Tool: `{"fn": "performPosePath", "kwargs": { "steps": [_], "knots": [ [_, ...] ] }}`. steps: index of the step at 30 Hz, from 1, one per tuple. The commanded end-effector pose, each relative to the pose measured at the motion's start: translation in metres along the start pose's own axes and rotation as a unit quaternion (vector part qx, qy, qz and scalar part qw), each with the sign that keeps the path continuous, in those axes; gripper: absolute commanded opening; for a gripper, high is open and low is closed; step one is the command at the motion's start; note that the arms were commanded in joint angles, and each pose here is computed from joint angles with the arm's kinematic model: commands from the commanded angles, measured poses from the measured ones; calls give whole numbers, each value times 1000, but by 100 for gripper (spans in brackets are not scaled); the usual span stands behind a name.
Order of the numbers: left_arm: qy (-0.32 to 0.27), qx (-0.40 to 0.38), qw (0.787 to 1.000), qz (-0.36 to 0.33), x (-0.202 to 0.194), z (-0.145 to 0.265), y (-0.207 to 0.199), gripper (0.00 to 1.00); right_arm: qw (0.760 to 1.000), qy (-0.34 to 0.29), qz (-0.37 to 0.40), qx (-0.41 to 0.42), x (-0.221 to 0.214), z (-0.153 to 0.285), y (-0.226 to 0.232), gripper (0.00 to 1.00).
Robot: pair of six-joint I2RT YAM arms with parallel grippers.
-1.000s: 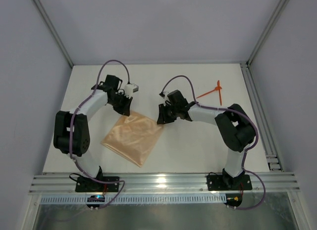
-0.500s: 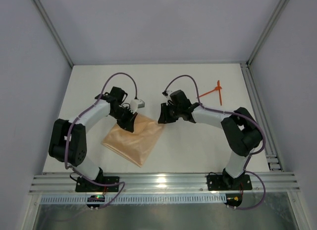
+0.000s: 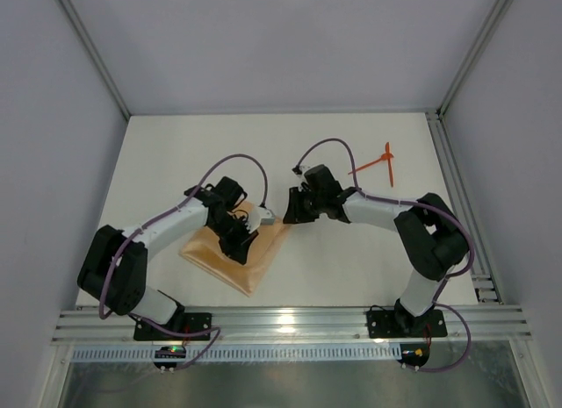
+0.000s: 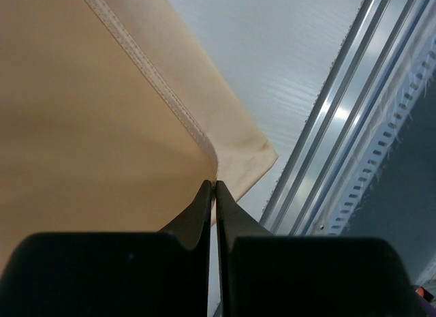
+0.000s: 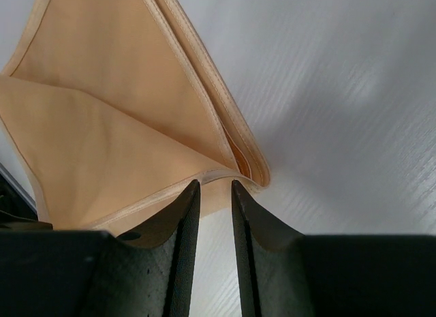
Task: Fold the napkin into a case and place the utensils inside
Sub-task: Fold the top corner of the square-folded napkin at the center of the board.
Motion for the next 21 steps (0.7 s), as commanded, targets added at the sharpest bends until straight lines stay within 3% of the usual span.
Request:
{"fn": "performPosePath", "kwargs": {
  "steps": [1, 21],
  "knots": [
    [-7, -14, 999, -44, 3, -1, -13, 0, 999, -39, -1, 15, 11, 13, 10, 29],
    [54, -92, 986, -127, -4, -28, -42, 0, 999, -29, 23, 35, -4, 16, 32, 29]
  ]
}}
Point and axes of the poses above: each gripper's point midway between its finger pads, its own z axis back along the fingers, its own y axis along the line the jaws close on, x = y × z, the point moved 9 cm from there along z, back along the fingers, and after that the axes turned 1 degree about -z, right-handed, at the moved point
